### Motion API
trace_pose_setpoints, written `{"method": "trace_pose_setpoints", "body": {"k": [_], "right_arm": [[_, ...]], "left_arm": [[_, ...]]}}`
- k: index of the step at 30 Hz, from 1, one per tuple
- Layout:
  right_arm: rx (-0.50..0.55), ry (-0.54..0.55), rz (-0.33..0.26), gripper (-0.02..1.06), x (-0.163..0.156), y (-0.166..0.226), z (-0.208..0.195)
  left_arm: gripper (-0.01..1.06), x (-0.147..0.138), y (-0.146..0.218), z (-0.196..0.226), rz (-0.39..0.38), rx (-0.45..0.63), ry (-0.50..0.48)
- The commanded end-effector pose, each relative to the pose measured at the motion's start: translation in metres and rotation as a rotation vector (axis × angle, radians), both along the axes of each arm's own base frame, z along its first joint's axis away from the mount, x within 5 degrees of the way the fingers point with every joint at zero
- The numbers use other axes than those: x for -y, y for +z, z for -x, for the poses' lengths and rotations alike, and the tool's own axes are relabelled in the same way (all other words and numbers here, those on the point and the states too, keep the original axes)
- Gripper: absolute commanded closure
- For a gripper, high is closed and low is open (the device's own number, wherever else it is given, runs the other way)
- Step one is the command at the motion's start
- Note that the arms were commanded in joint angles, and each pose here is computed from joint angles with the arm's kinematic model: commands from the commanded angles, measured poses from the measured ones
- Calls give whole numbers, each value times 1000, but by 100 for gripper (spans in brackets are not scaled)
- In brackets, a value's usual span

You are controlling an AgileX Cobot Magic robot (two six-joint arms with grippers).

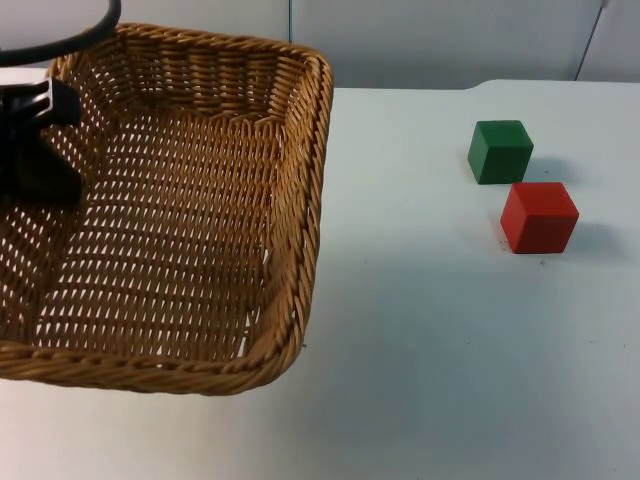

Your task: Pick up the basket with the left hand and place the blue cube into the basket with the right hand.

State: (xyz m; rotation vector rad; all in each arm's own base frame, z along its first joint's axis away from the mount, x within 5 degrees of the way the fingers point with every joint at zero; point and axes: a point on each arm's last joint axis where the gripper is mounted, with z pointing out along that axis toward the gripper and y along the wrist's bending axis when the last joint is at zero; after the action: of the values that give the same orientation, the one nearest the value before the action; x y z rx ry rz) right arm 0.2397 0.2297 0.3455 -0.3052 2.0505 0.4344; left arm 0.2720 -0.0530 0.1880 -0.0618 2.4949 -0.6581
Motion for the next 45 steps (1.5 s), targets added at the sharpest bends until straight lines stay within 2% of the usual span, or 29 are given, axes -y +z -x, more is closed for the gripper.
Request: {"method": "trace_pose_setpoints", "body": {"k": [1,7,12,17,31,42,45], "right_arm": [[12,22,-8,105,-8,1,-3],[-18,84,32,105,-39,-13,-10],[-54,139,107,105,-79,-39,-17],[-92,153,158,105,-103,-68,-25],[-169,157,258,105,-118,-122,-34],[-189,160,300,105,-121,-142,-37],[-201,160,311,96,-122,-150,-38]], "left_arm": [[105,0,5,0,30,7,24],[105,0,5,0,30,7,24],[105,0,2,0,30,-3,27],[105,0,-4,-2,30,-24,29],[105,0,-9,-3,32,-44,30],[105,0,-9,-3,33,-44,31],[105,0,-9,-3,35,-44,33]]}}
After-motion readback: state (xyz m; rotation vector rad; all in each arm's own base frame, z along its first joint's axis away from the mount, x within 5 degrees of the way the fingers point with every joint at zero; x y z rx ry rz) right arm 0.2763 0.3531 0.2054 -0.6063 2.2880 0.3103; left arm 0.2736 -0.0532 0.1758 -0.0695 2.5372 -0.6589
